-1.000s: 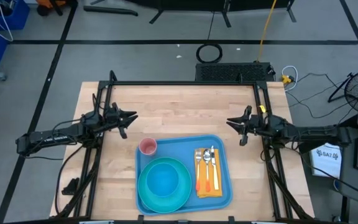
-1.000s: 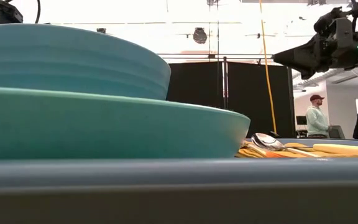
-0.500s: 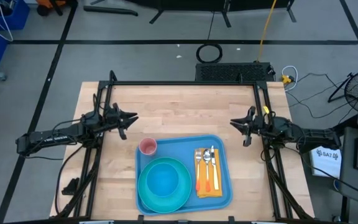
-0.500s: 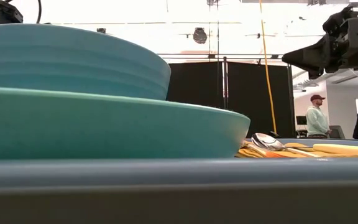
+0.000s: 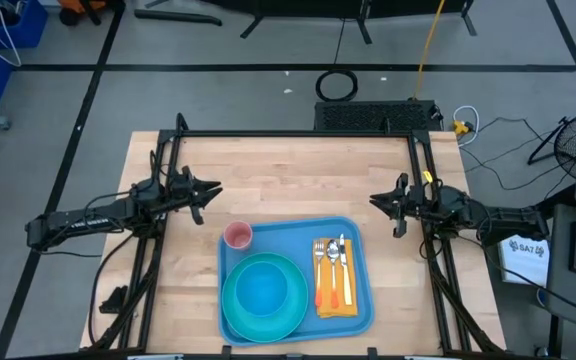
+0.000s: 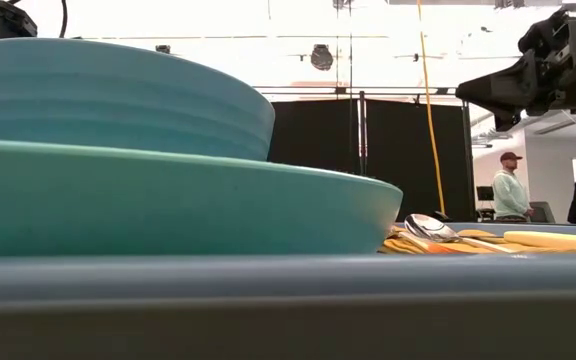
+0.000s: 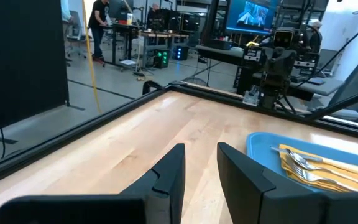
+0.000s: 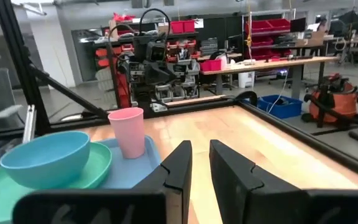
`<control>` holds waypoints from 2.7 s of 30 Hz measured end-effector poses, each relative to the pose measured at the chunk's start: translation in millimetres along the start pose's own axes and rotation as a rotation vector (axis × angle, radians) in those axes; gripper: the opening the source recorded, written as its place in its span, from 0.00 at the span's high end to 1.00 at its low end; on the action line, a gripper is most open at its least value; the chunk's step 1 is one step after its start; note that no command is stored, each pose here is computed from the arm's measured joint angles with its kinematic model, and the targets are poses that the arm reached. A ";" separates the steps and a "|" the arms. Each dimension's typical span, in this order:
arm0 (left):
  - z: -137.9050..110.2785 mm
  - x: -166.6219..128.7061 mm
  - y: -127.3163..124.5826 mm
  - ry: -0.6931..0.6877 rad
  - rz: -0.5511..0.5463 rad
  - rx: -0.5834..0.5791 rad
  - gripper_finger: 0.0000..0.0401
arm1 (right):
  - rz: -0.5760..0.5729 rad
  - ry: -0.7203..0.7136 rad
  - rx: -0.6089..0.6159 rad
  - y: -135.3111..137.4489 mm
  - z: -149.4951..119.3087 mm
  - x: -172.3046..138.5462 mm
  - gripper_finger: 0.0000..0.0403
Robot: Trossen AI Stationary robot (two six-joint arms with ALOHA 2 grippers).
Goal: Set up tray
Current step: Return to Home Position
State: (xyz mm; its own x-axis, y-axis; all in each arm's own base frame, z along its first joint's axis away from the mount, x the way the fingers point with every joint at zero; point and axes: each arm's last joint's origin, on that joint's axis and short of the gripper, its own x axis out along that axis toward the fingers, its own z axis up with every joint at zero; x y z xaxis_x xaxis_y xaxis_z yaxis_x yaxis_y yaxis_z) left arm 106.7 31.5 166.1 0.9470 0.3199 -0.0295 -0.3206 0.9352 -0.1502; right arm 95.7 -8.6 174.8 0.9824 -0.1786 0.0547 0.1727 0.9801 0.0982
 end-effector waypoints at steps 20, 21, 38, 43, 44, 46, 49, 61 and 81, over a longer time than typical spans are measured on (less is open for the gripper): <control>0.1 0.0 0.0 -0.001 0.000 -0.002 0.76 | 0.000 0.000 0.028 0.0 0.0 0.0 0.88; 0.1 0.0 0.0 -0.001 0.000 -0.002 0.76 | 0.000 0.000 0.028 0.0 0.0 0.0 0.88; 0.1 0.0 -0.1 -0.002 0.000 -0.002 0.76 | 0.000 0.000 0.028 0.0 0.0 0.0 0.88; 0.1 0.0 -0.1 -0.002 0.000 -0.001 0.76 | 0.000 -0.001 0.028 0.0 0.0 0.0 0.88; 0.1 0.0 -0.1 -0.002 0.000 -0.001 0.76 | 0.000 -0.001 0.028 0.0 0.1 0.0 0.88; 0.1 0.0 -0.1 -0.002 0.000 -0.001 0.76 | 0.000 -0.001 0.028 0.0 0.1 0.0 0.88; 0.1 0.0 -0.1 -0.002 0.000 -0.001 0.76 | 0.000 0.000 0.028 0.0 0.0 0.0 0.88; 0.1 0.0 0.0 -0.002 0.000 -0.001 0.76 | 0.000 0.000 0.028 0.0 0.0 0.0 0.88; 0.1 0.0 -0.1 -0.002 0.000 -0.001 0.76 | -0.001 -0.001 0.028 0.0 0.1 0.0 0.88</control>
State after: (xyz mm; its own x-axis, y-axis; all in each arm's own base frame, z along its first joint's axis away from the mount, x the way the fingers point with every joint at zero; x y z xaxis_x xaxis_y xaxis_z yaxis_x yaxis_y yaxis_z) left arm 106.7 31.5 166.2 0.9470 0.3199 -0.0280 -0.3204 0.9351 -0.1514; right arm 95.7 -8.6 174.9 0.9822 -0.1794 0.0558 0.1713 0.9771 0.1260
